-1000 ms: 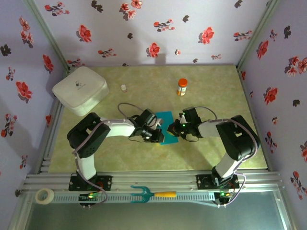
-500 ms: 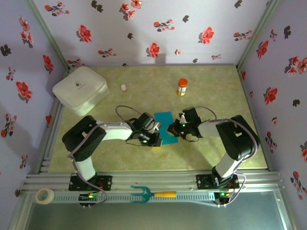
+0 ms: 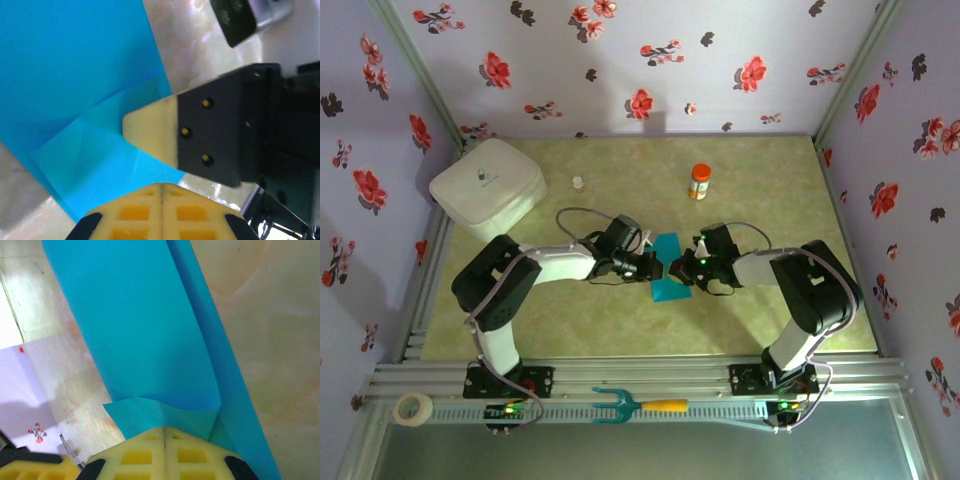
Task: Fold a paper plane with a square sheet of paper (pick it up from the middle)
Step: Fold the triangle a second time at the center of the table.
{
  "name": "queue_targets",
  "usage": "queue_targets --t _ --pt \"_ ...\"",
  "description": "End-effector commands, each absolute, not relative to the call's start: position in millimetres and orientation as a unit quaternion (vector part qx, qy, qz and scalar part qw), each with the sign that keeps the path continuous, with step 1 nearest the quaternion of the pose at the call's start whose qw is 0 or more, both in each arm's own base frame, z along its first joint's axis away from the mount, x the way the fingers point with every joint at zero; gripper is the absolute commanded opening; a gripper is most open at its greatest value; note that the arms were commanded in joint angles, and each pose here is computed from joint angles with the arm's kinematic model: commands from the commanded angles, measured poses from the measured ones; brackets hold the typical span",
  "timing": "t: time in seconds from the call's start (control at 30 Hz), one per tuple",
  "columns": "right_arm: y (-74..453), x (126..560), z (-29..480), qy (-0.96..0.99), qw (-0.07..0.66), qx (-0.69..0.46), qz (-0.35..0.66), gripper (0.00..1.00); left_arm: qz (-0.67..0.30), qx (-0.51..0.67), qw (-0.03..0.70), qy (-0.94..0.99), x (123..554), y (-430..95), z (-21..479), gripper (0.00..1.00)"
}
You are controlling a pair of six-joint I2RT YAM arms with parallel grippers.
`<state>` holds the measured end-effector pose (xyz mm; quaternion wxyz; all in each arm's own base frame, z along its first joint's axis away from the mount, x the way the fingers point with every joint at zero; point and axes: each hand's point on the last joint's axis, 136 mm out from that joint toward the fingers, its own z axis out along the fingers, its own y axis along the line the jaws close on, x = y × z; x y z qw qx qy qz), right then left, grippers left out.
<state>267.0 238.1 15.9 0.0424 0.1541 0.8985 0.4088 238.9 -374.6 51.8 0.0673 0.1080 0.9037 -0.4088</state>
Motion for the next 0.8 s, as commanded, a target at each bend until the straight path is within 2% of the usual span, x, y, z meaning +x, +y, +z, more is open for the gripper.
queue_targets --t 0.0,0.2,0.4,0.57,0.77 --pt "223.5 253.9 -10.7 0.913 0.017 0.182 0.364 0.02 -0.406 0.104 0.044 0.907 236.3 -378.6 38.9 0.06" --pt "226.6 256.9 -6.2 0.909 0.02 0.181 0.374 0.02 -0.359 0.108 0.013 0.927 222.3 -364.0 6.3 0.05" --pt "231.8 268.1 19.8 0.905 0.049 0.161 0.391 0.05 -0.286 0.114 -0.01 0.951 200.6 -335.5 -27.8 0.03" --pt "241.1 268.7 37.5 0.901 0.055 0.133 0.41 0.06 -0.27 0.113 -0.002 0.956 198.2 -325.6 -30.8 0.02" --pt "250.1 262.0 18.6 0.908 0.028 0.12 0.401 0.04 -0.272 0.119 0.011 0.955 205.0 -329.8 -24.0 0.01"
